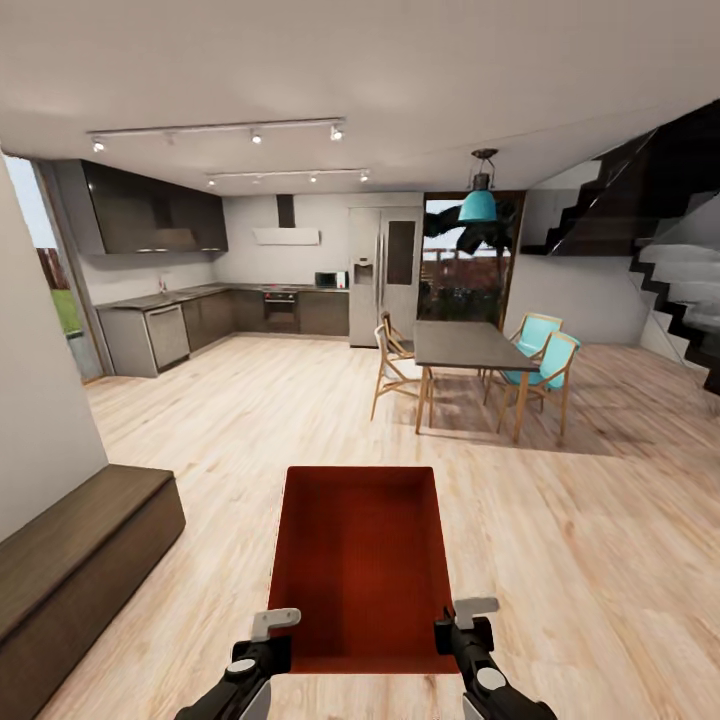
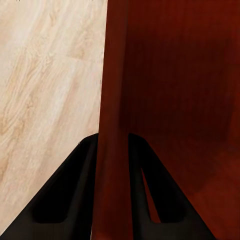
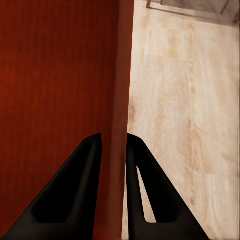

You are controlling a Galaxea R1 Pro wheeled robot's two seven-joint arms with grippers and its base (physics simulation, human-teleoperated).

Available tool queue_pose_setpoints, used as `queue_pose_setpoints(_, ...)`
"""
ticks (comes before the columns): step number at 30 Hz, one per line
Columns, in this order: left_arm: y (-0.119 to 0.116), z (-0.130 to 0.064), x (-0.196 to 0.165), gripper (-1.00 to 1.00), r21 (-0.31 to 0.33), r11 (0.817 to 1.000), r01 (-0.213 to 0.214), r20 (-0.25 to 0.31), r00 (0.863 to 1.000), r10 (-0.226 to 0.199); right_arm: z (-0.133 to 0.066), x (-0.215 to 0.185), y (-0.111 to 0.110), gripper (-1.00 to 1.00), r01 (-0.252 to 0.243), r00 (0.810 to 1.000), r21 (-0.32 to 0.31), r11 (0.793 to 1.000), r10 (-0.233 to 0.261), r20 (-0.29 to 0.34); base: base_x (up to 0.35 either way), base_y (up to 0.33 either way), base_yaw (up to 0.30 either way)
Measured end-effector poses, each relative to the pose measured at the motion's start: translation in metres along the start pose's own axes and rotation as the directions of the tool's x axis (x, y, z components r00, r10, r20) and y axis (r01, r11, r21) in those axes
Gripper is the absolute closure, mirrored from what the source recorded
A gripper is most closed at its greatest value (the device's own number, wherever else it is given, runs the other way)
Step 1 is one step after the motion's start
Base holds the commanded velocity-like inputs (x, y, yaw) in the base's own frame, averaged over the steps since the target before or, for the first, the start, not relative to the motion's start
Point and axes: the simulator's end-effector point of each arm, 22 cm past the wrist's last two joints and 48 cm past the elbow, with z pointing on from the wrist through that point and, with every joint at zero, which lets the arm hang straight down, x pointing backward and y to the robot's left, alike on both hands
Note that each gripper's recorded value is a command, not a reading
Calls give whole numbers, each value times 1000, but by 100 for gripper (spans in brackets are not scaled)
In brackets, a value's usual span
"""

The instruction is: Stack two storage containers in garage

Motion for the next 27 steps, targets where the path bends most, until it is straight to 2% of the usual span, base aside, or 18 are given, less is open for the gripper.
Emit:
queue_pose_setpoints(16,0,0,0,100,0,1000,0,0,1000,0,0,0,0,100,0,1000,0,1000,0,0,3,0,-287)
queue_pose_setpoints(27,1,0,0,100,0,1000,0,0,1000,0,0,0,0,100,0,1000,0,1000,0,0,103,0,-288)
